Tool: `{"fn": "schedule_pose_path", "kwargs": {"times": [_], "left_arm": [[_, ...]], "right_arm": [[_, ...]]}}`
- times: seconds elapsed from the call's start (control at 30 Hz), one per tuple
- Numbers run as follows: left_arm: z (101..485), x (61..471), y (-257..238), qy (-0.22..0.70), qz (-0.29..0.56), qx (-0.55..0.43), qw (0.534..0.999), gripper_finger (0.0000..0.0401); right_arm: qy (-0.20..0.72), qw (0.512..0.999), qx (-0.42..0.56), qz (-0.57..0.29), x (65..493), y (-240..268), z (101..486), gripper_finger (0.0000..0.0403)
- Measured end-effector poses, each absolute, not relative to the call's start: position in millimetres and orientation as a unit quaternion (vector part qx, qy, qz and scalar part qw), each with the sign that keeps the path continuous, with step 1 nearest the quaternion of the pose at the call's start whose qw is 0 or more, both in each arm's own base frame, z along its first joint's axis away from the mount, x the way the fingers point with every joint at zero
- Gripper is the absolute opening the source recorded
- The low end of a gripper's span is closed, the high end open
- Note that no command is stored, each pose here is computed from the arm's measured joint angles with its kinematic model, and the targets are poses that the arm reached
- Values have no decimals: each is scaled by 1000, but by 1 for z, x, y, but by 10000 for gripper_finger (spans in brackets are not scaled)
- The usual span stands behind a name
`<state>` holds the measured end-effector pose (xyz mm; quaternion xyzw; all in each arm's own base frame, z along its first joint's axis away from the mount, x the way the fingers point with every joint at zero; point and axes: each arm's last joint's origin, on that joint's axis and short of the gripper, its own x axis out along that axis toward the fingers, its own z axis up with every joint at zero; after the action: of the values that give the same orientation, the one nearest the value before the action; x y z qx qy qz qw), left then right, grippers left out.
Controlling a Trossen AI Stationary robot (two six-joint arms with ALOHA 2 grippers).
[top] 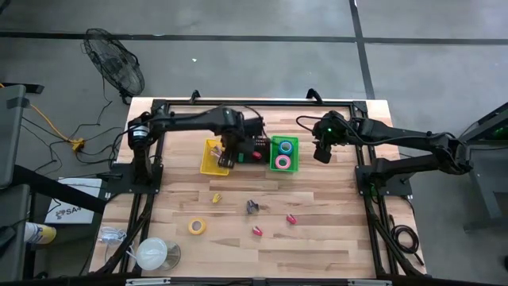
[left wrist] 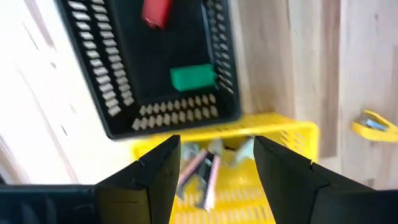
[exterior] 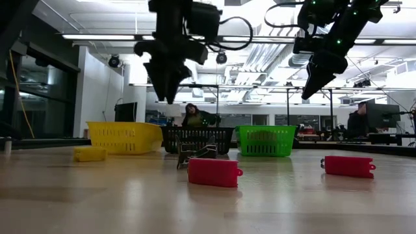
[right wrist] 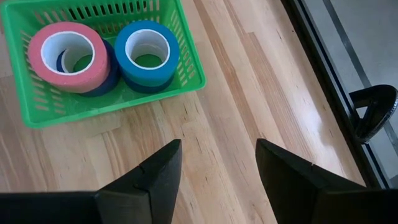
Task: Pick and place Stapler, Stapler remover, tape
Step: Put the yellow stapler into the black bin
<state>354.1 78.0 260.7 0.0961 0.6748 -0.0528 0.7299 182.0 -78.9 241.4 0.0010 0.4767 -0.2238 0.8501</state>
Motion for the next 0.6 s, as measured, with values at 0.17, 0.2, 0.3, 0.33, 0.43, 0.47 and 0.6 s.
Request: {"fn": "schedule_pose_path", "kwargs": {"times": [0.17,0.2,0.3,0.33,0.43,0.47,0.6], "left_arm": [[261,350,43,717,-9,120,687,200],[260,350,36,720,4,129,682,200],[252,347,17,728,33,145,669,200],[249,346,11,731,41,143,666,200],[241,342,-7,737,62,127,661,200],[238,341,-13,738,69,121,660,200],[230,334,-41,738,103,98,659,200]], "right_arm": [[477,849,5,-226,182,-79,241,197],[477,849,6,-226,182,-79,241,197],[477,849,6,-226,182,-79,241,197],[477,849,6,-226,182,-79,241,197],[477,849,6,-226,182,-79,241,197],[477,849,8,-227,182,-79,241,197],[475,852,14,-218,182,-78,241,197]]}}
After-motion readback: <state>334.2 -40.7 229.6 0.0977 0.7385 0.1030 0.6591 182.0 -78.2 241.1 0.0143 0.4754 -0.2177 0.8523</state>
